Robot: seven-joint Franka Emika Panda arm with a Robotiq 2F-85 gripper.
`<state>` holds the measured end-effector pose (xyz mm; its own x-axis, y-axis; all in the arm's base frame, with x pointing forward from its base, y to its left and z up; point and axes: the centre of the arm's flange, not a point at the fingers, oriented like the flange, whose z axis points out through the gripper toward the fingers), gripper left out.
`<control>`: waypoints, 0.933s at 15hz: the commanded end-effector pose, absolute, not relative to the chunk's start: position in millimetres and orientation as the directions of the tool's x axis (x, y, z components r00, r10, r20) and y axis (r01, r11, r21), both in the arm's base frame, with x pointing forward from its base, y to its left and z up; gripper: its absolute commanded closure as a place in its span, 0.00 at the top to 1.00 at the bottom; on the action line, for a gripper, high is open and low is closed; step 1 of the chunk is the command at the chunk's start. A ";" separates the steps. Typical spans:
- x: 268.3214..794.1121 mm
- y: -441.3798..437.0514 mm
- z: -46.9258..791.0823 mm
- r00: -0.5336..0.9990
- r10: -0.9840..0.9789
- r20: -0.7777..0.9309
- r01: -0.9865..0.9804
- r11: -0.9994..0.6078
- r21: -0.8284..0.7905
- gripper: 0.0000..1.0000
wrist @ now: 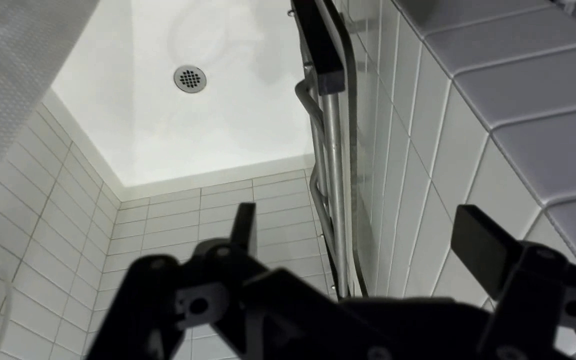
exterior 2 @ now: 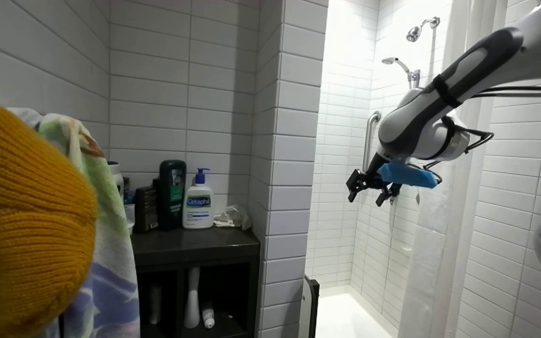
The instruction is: Move the shower curtain to the right
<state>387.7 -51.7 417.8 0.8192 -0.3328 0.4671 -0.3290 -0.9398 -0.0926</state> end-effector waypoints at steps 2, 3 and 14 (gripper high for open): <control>342.6 -61.3 467.8 0.867 -0.246 0.433 -0.265 -0.964 -0.017 1.00; 338.5 -61.0 472.9 0.871 -0.227 0.435 -0.249 -0.969 -0.008 1.00; 332.4 -42.7 499.0 0.846 -0.198 0.494 -0.218 -0.976 -0.018 1.00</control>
